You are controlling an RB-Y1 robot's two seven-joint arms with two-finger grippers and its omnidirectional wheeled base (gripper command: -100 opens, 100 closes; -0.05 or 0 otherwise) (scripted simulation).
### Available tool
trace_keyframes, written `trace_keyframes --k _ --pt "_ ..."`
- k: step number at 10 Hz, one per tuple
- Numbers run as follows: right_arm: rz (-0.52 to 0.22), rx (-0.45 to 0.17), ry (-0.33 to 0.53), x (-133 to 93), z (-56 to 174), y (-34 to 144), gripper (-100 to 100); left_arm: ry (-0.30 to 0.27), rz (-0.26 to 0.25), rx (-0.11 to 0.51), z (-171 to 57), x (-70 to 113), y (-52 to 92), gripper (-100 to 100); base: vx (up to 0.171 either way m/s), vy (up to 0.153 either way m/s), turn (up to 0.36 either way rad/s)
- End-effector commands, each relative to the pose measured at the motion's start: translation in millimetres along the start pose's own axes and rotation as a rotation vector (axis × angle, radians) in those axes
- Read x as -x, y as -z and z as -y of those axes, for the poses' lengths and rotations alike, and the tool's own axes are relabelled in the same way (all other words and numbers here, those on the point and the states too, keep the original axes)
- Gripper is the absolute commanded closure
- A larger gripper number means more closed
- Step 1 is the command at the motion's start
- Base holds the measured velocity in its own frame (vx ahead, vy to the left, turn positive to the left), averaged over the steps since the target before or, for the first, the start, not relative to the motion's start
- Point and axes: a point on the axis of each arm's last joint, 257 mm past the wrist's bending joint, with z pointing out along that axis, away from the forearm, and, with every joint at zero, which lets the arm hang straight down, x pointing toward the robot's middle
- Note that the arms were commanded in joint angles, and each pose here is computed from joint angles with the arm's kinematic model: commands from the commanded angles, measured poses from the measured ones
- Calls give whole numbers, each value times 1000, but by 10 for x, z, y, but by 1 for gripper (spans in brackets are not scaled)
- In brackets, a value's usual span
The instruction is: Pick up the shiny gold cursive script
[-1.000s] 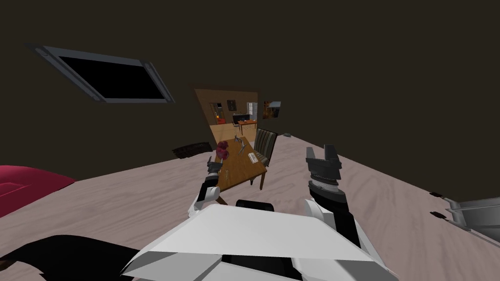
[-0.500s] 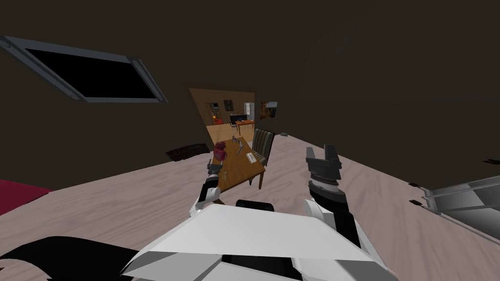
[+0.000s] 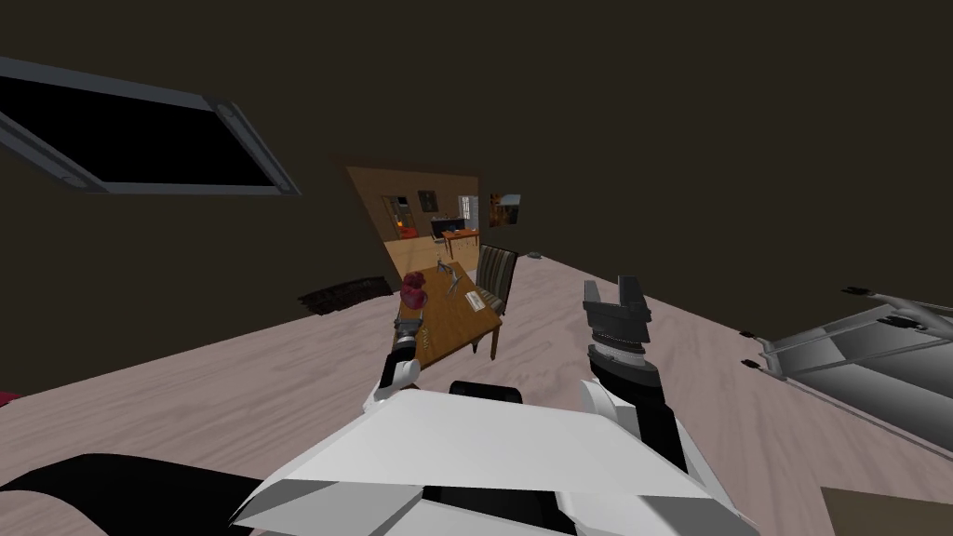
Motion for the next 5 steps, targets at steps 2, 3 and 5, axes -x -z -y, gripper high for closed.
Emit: trace_keyframes --k 2,3,5 --pt "0 0 0 0 0 0 0 22 40 6 -62 203 31 -100 -3 6 -26" --pt "0 0 0 0 0 0 0 75 64 -7 -59 311 28 -100 -3 5 -122" --pt "0 0 0 0 0 0 0 124 96 -18 -70 458 46 -100 -5 9 -111"
